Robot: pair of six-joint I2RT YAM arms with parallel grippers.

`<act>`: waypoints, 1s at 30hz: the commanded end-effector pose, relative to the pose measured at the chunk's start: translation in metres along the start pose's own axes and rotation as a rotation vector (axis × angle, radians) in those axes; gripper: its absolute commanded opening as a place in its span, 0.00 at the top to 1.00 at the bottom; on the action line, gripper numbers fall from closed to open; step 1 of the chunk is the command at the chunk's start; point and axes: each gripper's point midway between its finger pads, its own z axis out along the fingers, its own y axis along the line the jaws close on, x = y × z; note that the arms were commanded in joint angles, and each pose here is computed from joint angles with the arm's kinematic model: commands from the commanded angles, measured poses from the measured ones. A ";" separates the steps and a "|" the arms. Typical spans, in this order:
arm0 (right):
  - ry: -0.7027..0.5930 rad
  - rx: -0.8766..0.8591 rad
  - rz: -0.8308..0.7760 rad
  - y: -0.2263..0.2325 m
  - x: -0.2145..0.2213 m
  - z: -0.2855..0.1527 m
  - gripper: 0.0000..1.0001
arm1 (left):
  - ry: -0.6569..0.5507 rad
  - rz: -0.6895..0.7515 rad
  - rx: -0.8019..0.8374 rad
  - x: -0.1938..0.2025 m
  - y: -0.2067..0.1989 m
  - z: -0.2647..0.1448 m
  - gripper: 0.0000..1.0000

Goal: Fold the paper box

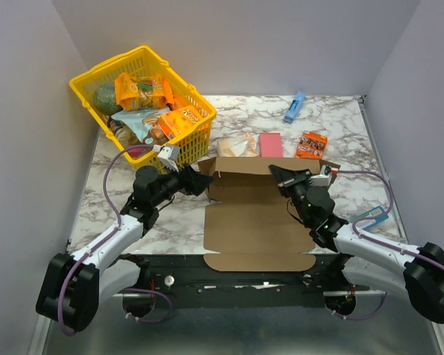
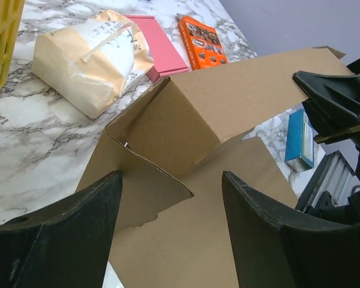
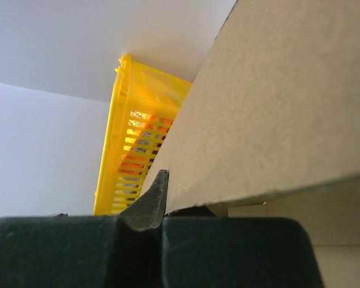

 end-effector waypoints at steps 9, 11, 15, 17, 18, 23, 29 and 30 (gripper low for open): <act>0.049 0.080 -0.131 -0.027 0.010 -0.004 0.99 | -0.177 0.062 -0.259 -0.021 0.038 -0.025 0.13; 0.049 0.080 -0.132 -0.027 0.010 -0.004 1.00 | -0.207 0.051 -0.283 -0.022 0.042 -0.033 0.11; 0.053 0.079 -0.137 -0.027 0.011 -0.004 1.00 | -0.272 0.014 -0.384 -0.028 0.057 -0.048 0.11; 0.050 0.077 -0.136 -0.026 0.010 -0.005 1.00 | -0.326 -0.025 -0.458 -0.032 0.067 -0.061 0.12; 0.047 0.075 -0.136 -0.026 0.009 -0.005 0.99 | -0.342 -0.037 -0.471 -0.032 0.069 -0.065 0.12; 0.048 0.072 -0.140 -0.025 0.009 -0.005 1.00 | -0.414 -0.078 -0.570 -0.030 0.084 -0.089 0.15; 0.049 0.071 -0.142 -0.025 0.009 -0.006 1.00 | -0.356 -0.118 -0.643 -0.012 0.105 -0.089 0.24; 0.050 0.073 -0.140 -0.025 0.009 -0.006 0.99 | -0.341 -0.124 -0.640 -0.009 0.106 -0.086 0.24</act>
